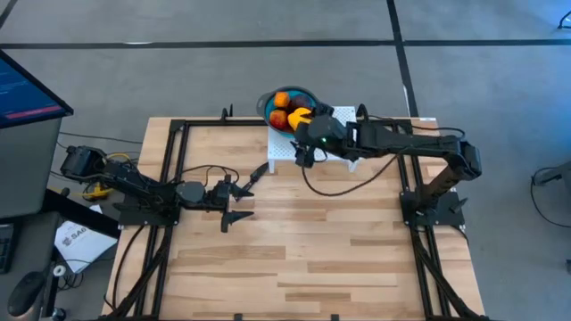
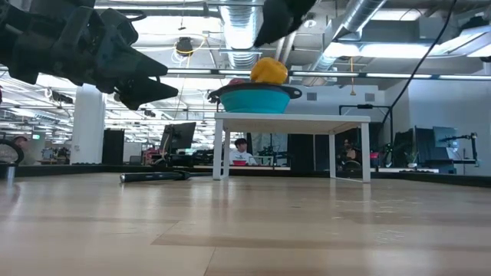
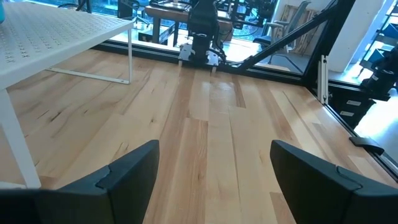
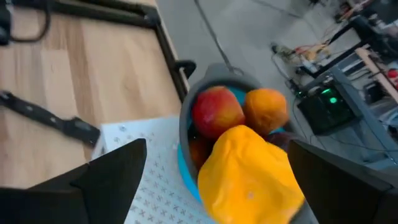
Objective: Pick & Place Fruit
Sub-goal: Adjust the black knife
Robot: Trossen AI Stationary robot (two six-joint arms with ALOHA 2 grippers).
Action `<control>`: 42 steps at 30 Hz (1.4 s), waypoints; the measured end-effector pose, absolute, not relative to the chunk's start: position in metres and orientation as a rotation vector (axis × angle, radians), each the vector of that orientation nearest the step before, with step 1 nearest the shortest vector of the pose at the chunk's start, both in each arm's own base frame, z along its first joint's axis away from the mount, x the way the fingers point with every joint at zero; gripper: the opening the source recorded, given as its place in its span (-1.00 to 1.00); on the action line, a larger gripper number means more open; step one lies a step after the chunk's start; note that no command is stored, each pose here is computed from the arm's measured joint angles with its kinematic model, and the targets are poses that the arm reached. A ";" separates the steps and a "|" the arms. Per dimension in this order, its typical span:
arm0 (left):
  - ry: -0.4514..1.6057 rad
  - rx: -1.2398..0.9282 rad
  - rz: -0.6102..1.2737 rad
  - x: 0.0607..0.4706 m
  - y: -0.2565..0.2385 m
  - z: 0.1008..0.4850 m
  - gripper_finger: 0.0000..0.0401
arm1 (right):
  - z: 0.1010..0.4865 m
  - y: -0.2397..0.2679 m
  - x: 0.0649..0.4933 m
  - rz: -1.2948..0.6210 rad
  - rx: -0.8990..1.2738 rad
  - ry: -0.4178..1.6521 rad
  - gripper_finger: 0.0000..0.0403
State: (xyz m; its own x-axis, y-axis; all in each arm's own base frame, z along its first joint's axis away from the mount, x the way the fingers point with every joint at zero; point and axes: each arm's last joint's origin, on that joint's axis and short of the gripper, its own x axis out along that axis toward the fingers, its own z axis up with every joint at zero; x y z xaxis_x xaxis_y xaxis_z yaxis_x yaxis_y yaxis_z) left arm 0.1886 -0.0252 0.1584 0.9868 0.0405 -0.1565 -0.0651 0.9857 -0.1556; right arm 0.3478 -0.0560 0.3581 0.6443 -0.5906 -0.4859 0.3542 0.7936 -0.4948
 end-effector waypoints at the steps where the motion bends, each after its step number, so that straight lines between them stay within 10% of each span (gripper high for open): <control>1: 0.154 -0.161 0.053 0.189 -0.025 0.158 0.49 | 0.362 -0.048 0.346 -0.555 -0.371 0.664 0.91; 7: 0.174 -0.125 0.059 0.188 -0.025 0.157 0.49 | 0.357 0.016 0.334 -0.443 -0.282 0.587 0.90; 23: 0.491 -0.225 0.473 0.172 -0.013 0.120 0.45 | 0.174 0.118 0.330 -0.597 0.114 0.234 0.90; 42: 0.530 -0.216 0.679 0.198 -0.005 0.078 -0.19 | 0.159 0.134 0.333 -0.569 0.118 0.196 0.90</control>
